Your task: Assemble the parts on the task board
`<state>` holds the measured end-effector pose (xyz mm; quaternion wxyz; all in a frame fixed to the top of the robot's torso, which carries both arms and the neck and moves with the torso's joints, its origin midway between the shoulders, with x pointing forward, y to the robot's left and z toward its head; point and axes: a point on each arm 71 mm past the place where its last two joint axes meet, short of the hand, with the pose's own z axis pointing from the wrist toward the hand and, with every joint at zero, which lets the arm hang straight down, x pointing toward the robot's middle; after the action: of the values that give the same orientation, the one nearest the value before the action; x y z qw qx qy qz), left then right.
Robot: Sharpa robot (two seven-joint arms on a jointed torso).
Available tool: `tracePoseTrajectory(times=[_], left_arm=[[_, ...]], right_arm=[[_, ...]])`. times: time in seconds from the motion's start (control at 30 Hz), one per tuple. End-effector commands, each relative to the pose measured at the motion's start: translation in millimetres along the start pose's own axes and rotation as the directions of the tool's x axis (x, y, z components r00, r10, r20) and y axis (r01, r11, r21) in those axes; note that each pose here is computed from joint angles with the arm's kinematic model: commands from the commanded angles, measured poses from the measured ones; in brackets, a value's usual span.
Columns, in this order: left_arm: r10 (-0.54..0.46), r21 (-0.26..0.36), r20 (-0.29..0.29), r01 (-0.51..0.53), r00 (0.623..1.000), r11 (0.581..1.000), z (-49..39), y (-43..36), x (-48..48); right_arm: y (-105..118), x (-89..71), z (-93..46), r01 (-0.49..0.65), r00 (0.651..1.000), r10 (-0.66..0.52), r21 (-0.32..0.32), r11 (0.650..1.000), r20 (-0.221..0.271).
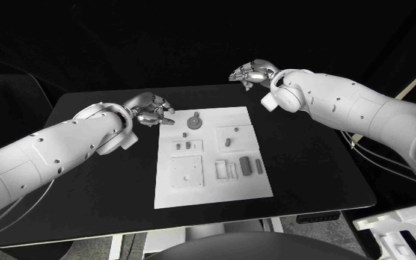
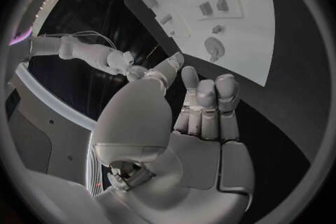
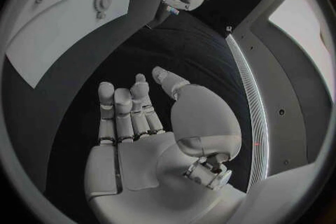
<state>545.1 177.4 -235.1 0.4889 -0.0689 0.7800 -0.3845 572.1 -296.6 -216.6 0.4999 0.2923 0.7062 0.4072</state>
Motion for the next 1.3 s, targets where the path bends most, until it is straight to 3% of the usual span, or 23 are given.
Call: tracePoseTrajectory(times=[0.03,0.17,0.37,0.63,0.93,1.3], left_arm=[[-0.2,0.005,0.072,0.2,0.977,0.98,-7.1,3.3,-8.5],[-0.31,0.01,0.094,0.311,0.946,0.95,-12.6,9.7,-14.0],[-0.415,0.043,0.114,0.413,0.902,0.91,-16.7,10.9,-16.1],[-0.498,0.067,0.109,0.494,0.86,0.867,-23.3,14.3,-5.6],[-0.528,0.055,0.101,0.526,0.843,0.849,-26.5,18.5,3.9],[-0.554,0.044,0.083,0.552,0.828,0.832,-28.4,20.1,14.2]], right_arm=[[-7.1,0.0,-1.6,0.132,0.991,-0.131,-0.035,0.991,0.036],[-18.4,6.5,-5.2,0.202,0.979,-0.201,-0.038,0.979,0.038],[-35.1,22.3,-10.3,0.313,0.95,-0.313,-0.036,0.949,0.012],[-50.4,35.8,-16.1,0.447,0.894,-0.448,-0.024,0.894,-0.021],[-74.7,47.8,-28.2,0.55,0.834,-0.547,0.024,0.835,-0.08],[-102.5,60.2,-38.0,0.573,0.819,-0.57,0.075,0.816,-0.062]])
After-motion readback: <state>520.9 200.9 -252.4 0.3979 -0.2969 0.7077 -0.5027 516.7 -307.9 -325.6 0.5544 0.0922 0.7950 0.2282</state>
